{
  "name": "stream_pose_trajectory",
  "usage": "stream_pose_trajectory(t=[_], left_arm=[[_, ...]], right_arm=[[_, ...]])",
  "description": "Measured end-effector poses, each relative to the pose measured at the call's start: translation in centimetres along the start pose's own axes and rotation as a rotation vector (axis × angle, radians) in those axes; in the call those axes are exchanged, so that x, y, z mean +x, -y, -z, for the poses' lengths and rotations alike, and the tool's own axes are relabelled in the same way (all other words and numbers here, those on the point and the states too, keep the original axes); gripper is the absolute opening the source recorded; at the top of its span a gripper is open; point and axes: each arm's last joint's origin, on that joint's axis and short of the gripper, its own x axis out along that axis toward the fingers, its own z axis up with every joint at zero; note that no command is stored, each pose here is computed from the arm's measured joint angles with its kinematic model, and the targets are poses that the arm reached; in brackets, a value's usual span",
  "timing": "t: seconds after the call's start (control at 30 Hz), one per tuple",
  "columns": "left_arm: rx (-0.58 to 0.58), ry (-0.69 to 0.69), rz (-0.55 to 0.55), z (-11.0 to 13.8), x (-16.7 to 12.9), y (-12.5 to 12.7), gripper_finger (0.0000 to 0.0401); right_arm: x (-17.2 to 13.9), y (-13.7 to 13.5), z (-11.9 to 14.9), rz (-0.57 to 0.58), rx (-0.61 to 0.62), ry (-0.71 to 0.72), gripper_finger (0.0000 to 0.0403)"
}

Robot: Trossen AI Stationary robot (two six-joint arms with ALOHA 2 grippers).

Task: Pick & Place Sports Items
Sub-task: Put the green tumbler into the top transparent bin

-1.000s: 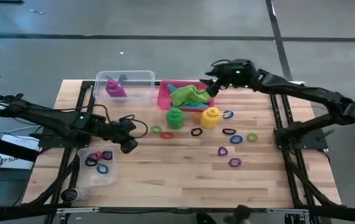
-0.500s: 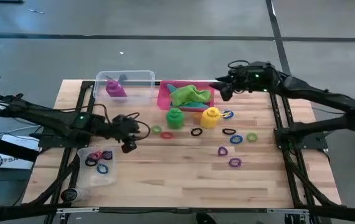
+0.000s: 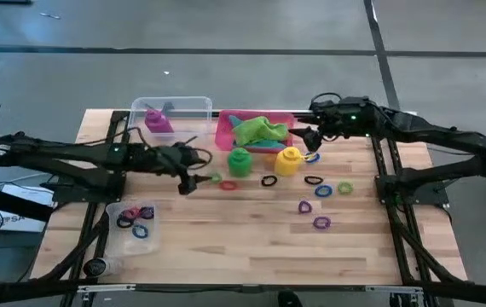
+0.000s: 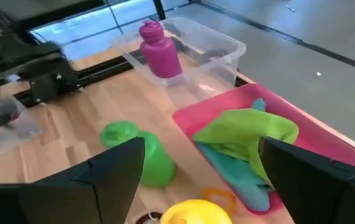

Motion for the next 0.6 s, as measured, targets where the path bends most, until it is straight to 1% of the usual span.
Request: stream_pose_trajectory(t=[0.07, 0.13, 0.27, 0.47, 0.6], left_arm=[[0.007, 0.003, -0.026, -0.2, 0.1, -0.7, 0.0338], [0.02, 0.006, -0.049, -0.3, 0.2, -1.3, 0.035], [0.057, 0.026, -0.083, -0.8, 0.9, -2.2, 0.0353], [0.089, 0.101, -0.036, -1.9, 3.0, -2.7, 0.0353], [0.079, 0.099, 0.001, -2.0, 5.0, -3.0, 0.0353]], right_arm=[[0.0, -0.1, 0.0, 0.005, -0.003, 0.003, 0.0252], [0.0, -0.1, 0.0, 0.021, -0.004, 0.007, 0.0253], [0.0, 0.0, 0.0, 0.03, -0.011, 0.01, 0.0253], [0.0, 0.0, 0.0, 0.027, -0.038, 0.009, 0.0252], [0.0, -0.1, 0.0, 0.016, -0.038, 0.006, 0.0252]])
